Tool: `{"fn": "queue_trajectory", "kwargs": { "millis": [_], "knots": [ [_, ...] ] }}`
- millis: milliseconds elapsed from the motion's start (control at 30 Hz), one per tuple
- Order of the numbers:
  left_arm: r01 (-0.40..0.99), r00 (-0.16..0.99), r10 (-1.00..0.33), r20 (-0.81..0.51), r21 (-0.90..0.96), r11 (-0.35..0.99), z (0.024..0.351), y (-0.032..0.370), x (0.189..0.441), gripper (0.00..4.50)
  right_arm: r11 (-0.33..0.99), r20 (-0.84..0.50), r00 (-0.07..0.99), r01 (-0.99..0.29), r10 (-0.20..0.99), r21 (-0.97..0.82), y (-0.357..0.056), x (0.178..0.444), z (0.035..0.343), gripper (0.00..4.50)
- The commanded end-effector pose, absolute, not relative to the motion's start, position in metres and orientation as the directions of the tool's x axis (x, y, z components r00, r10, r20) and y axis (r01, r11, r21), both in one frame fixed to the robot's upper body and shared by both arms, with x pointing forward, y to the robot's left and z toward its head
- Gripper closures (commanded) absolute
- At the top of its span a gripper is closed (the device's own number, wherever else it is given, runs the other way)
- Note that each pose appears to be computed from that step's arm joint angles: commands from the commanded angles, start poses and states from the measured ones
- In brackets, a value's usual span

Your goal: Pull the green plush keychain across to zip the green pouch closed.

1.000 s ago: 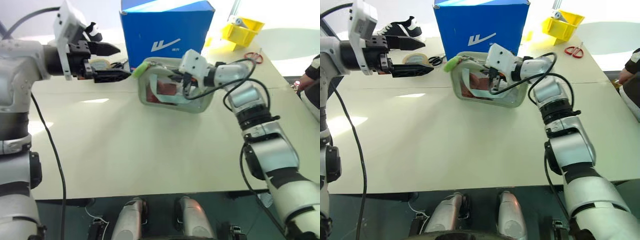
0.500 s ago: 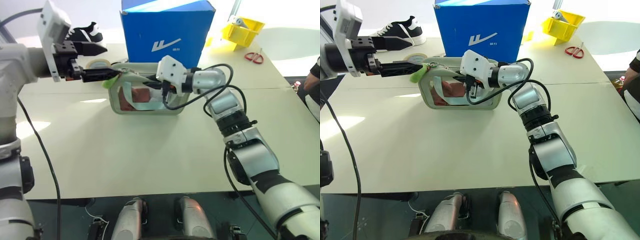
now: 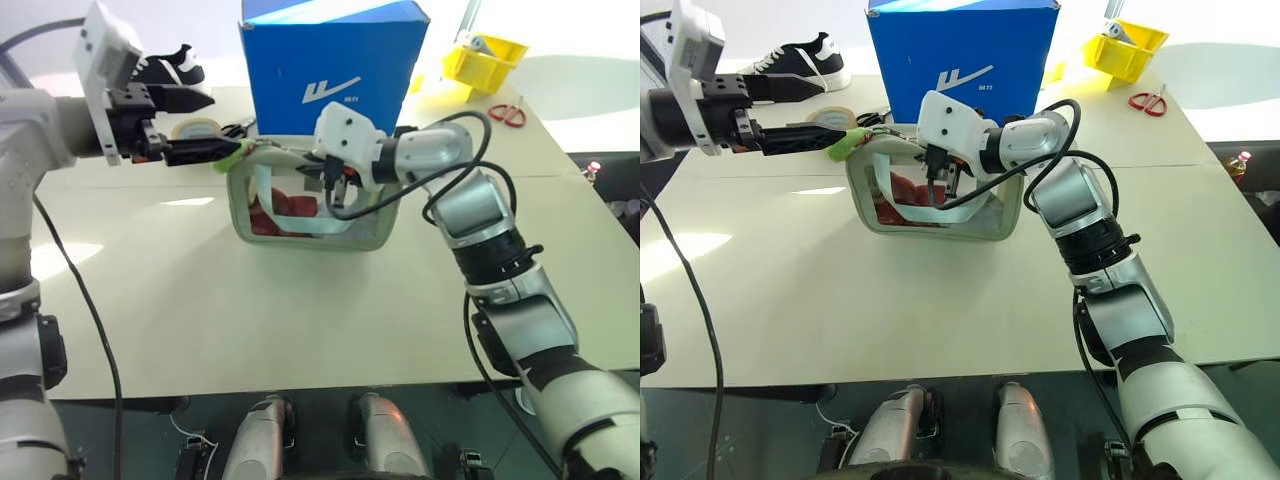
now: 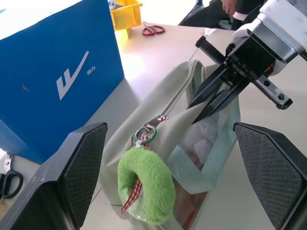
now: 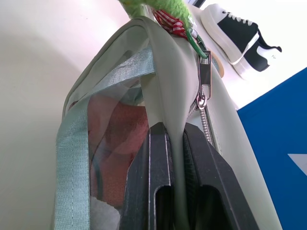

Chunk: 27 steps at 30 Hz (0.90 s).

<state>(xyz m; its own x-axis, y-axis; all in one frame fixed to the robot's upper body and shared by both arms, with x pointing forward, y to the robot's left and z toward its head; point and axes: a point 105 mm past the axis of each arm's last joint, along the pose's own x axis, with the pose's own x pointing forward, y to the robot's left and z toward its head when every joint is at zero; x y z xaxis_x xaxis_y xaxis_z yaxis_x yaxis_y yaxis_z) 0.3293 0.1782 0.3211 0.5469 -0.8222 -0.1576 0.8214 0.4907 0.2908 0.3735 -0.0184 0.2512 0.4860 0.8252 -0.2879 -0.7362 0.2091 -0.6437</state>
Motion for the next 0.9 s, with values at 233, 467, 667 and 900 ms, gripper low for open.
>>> {"fn": "queue_trajectory", "kwargs": {
  "millis": [233,467,667,900],
  "knots": [
    [0.802,0.557,-0.815,-0.162,0.361,0.476,0.332,0.184,0.327,0.0,0.157,-0.31,0.4,-0.794,0.863,-0.588,-0.012,0.35,0.241,4.45],
    [0.799,0.564,-0.813,-0.143,0.344,0.494,0.332,0.187,0.326,0.0,0.212,-0.252,0.38,-0.834,0.89,-0.509,-0.029,0.334,0.261,1.77],
    [0.769,0.613,-0.777,-0.143,0.336,0.544,0.328,0.205,0.325,0.0,0.379,-0.145,0.498,-0.791,0.855,-0.48,-0.088,0.336,0.289,0.88],
    [0.777,0.613,-0.772,-0.169,0.305,0.55,0.314,0.207,0.326,0.0,0.356,-0.265,0.517,-0.805,0.814,-0.476,-0.134,0.325,0.265,0.88]
  ]
}}
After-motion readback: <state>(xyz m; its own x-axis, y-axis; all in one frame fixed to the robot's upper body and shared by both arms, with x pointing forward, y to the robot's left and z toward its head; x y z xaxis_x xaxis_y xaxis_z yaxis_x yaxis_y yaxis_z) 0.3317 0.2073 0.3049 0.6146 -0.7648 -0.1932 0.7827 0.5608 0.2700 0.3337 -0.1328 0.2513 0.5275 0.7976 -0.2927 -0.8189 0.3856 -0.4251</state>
